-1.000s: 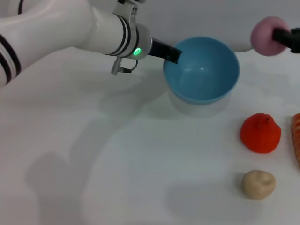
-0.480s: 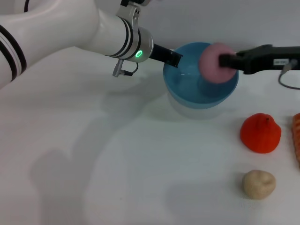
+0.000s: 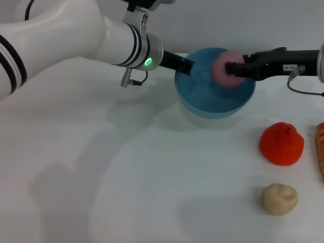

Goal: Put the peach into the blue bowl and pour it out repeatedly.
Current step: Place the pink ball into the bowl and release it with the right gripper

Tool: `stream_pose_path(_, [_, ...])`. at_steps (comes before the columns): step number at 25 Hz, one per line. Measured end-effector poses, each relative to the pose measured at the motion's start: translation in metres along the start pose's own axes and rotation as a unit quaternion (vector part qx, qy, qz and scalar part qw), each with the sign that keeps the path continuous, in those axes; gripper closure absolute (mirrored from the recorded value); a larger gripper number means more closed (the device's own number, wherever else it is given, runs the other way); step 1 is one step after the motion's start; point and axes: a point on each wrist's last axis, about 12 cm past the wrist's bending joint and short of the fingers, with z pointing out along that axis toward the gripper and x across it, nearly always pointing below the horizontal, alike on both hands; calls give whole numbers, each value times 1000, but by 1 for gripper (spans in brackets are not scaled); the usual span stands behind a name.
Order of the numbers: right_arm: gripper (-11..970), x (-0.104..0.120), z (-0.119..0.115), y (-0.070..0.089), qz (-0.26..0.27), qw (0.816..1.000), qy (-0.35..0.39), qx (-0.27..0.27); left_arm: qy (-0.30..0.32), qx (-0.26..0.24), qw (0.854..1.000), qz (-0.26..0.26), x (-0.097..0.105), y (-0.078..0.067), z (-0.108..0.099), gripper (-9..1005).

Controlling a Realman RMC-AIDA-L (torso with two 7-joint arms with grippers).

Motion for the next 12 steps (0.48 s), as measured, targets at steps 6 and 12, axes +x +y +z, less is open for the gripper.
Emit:
stream_pose_path(6, [533, 9, -8, -9, 15, 999, -15, 26, -3, -2, 1000, -3, 2, 1, 0, 997])
stream_pose_path(12, [417, 23, -30, -20, 35, 996, -73, 47, -5, 0, 1000, -5, 2, 1, 0, 998])
